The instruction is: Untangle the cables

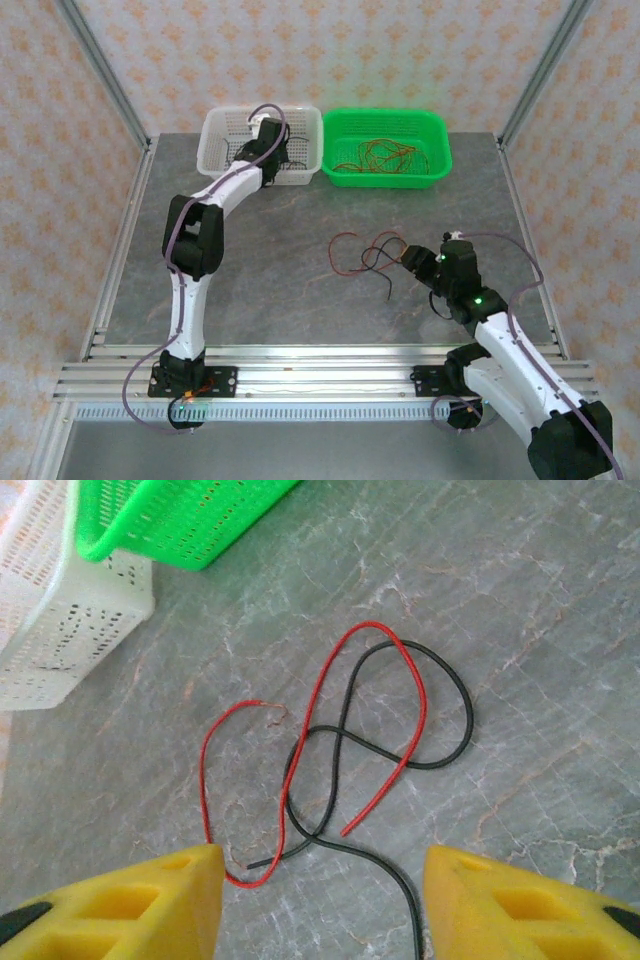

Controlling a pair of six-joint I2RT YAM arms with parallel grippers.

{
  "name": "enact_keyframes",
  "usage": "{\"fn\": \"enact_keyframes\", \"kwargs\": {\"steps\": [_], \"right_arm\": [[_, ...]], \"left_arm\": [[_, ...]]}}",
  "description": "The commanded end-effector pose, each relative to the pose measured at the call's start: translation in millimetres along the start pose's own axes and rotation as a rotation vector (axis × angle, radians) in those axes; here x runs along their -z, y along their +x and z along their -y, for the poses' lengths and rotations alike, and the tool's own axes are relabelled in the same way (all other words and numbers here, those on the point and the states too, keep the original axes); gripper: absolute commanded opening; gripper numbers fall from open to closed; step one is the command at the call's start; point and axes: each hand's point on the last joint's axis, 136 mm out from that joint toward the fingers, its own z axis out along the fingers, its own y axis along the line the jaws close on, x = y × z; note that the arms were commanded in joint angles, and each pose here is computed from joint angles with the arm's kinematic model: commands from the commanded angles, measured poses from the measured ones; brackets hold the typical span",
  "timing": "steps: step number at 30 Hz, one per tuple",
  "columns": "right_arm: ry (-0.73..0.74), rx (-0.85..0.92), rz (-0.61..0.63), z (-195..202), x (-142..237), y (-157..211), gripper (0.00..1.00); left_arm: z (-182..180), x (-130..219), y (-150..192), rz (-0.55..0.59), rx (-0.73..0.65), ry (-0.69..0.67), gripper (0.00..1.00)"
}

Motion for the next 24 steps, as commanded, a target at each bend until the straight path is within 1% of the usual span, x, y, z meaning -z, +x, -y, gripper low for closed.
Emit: {"fn": "enact_keyframes", "kwargs": {"steps": [1, 4, 7, 11, 13, 14, 17, 21, 24], "right_arm": [[0.029, -0.008, 0.016, -3, 5, -8, 0.54], [0.063, -0.011, 0.001, 2, 1, -3, 0.54], [0.109, 0.003, -0.028, 4, -5, 4, 0.54], [0.178, 0.046, -0.071, 3, -14, 13, 0.54], [0.199, 0.067, -0.098, 0, -21, 18, 0.54], [0.212, 0.082, -0.118, -2, -24, 22, 0.54], [0.24, 0.127, -0.159, -10, -35, 31, 0.54], [0.269, 0.18, -0.21, -19, -51, 43, 0.54], [0.285, 0.217, -0.249, -27, -65, 50, 0.51]], "left_arm": [[-13, 9, -13, -0.012, 0.016, -0.055, 0.59], [-9, 21, -23, -0.012, 0.037, -0.018, 0.59], [-5, 42, -38, -0.001, 0.065, 0.031, 0.59], [-7, 80, -56, 0.027, 0.106, 0.098, 0.6], [-12, 96, -57, 0.028, 0.122, 0.118, 0.61], [-16, 114, -65, 0.046, 0.141, 0.137, 0.61], [-26, 139, -58, 0.041, 0.174, 0.167, 0.62], [-39, 162, -34, 0.016, 0.222, 0.213, 0.62], [-48, 177, -14, -0.005, 0.254, 0.246, 0.62]]}}
